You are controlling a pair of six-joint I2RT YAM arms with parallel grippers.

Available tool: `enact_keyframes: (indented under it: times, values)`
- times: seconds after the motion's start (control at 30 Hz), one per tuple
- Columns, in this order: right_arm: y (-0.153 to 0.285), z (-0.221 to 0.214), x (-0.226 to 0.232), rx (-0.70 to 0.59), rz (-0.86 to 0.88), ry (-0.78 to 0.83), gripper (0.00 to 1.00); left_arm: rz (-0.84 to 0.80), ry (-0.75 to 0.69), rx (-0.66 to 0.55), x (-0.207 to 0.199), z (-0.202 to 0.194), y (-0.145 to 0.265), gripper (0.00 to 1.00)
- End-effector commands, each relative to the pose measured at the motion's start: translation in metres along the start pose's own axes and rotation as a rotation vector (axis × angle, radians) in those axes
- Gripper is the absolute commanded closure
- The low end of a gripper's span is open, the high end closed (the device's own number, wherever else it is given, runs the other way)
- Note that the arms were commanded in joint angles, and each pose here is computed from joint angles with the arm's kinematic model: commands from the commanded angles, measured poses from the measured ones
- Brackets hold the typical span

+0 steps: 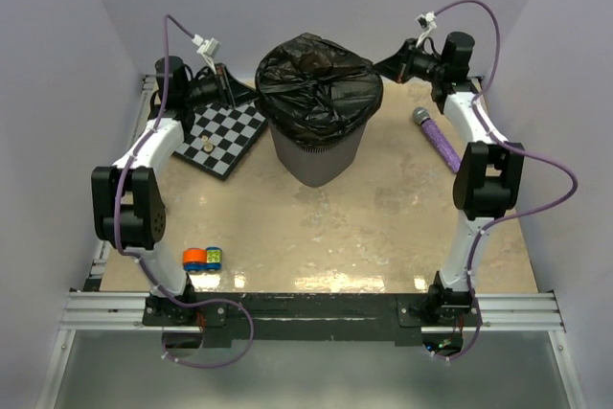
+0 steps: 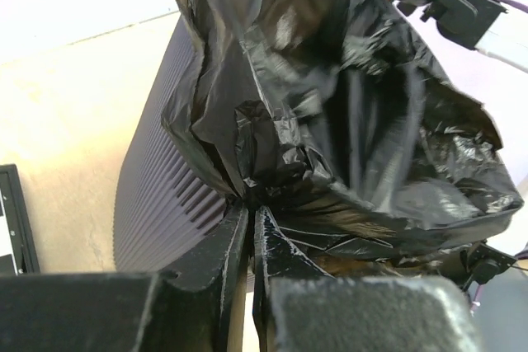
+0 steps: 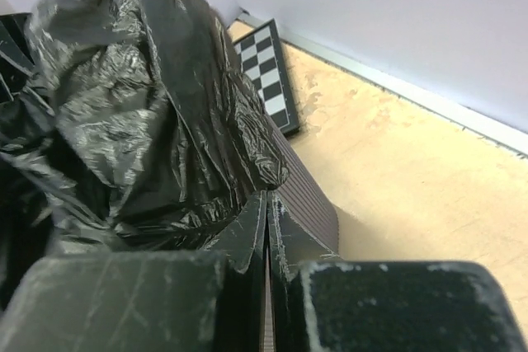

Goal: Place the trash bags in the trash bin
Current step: Place the trash bag in the bin.

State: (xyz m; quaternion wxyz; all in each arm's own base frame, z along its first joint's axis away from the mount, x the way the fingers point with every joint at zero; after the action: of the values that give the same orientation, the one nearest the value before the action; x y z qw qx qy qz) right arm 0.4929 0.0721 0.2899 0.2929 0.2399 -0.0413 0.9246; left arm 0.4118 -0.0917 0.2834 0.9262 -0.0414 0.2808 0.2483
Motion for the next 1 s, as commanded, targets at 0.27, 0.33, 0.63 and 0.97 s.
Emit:
enact_keyframes:
  times: [0.27,0.33,0.63,0.97]
  values:
    - [-0.022,-0.030,-0.002,0.087,-0.002,0.020,1.00,-0.066,-0.036,0.018,0.011,-0.004,-0.011,0.90]
    - [-0.018,-0.038,-0.001,0.101,-0.008,0.013,1.00,-0.056,-0.024,0.034,0.016,-0.014,-0.011,0.92]
    - [0.013,-0.071,-0.004,0.158,-0.097,-0.027,1.00,-0.025,0.018,0.110,0.032,-0.060,-0.004,0.99]
    - [0.031,-0.073,0.013,0.186,-0.120,0.054,1.00,0.014,0.002,0.152,0.037,-0.090,0.005,1.00]
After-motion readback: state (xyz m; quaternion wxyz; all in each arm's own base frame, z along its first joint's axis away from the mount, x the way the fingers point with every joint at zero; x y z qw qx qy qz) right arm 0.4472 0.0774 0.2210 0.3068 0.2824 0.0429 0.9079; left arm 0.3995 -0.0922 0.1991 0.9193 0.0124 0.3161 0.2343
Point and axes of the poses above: each gripper's point midway between its finger pads, its own y axis back along the fingers, its own x axis along the line the jaws close on, z = x × y, the point moved 9 cm from there along y, back along the fingers
